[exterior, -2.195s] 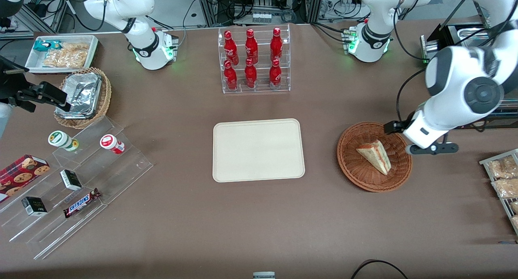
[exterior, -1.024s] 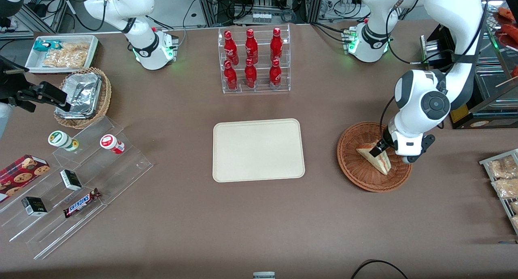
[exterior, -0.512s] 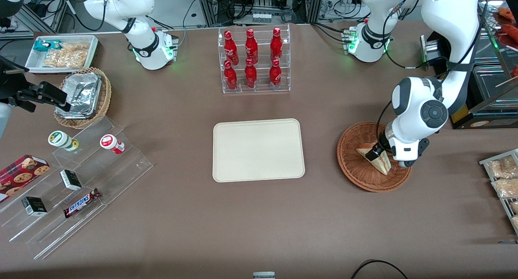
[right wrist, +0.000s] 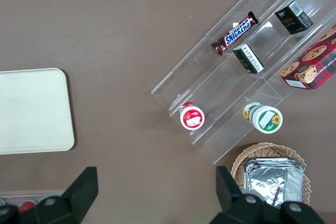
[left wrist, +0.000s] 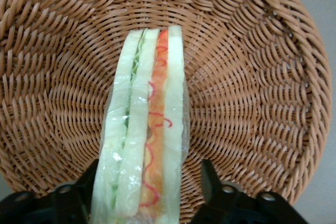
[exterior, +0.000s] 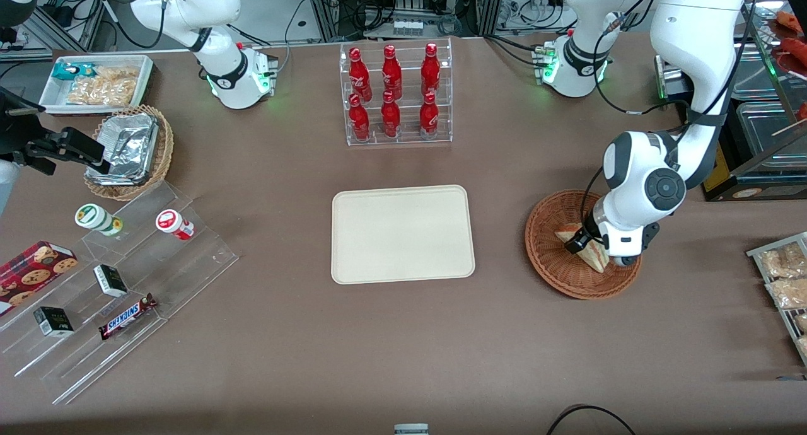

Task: Place sandwich from basket to tray
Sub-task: 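Close the left gripper on the wrapped sandwich in the basket, then lift the sandwich and carry it with the left gripper over the cream tray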

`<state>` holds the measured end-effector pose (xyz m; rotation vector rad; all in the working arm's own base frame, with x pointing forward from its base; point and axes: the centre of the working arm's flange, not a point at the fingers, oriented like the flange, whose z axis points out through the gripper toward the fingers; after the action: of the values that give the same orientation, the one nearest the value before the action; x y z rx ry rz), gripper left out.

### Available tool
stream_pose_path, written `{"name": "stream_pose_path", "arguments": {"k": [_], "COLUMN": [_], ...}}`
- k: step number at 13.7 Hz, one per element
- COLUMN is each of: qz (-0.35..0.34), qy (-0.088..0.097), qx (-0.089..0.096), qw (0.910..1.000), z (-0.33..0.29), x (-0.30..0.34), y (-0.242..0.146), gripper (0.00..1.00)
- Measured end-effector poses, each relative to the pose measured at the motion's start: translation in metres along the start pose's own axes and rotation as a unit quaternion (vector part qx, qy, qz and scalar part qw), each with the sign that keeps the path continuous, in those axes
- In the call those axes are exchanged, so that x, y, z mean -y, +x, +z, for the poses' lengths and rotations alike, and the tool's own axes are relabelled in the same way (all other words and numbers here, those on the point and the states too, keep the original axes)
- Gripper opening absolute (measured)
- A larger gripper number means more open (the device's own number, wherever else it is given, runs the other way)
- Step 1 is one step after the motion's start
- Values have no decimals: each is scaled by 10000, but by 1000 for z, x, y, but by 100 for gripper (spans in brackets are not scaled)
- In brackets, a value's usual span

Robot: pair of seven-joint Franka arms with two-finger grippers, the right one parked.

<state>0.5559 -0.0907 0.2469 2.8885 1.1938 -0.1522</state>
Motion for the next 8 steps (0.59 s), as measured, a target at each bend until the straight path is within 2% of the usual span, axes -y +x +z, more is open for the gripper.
{"name": "stream_pose_path", "arguments": {"k": [2, 5, 8], "qz": [97, 278, 1164], "qy": [-13, 28, 451], "qx": [-39, -45, 37], "qw": [9999, 9996, 9922], "z": [-3, -10, -28], "x": [-3, -9, -16], "y": [0, -3, -5], "gripper": [48, 23, 20]}}
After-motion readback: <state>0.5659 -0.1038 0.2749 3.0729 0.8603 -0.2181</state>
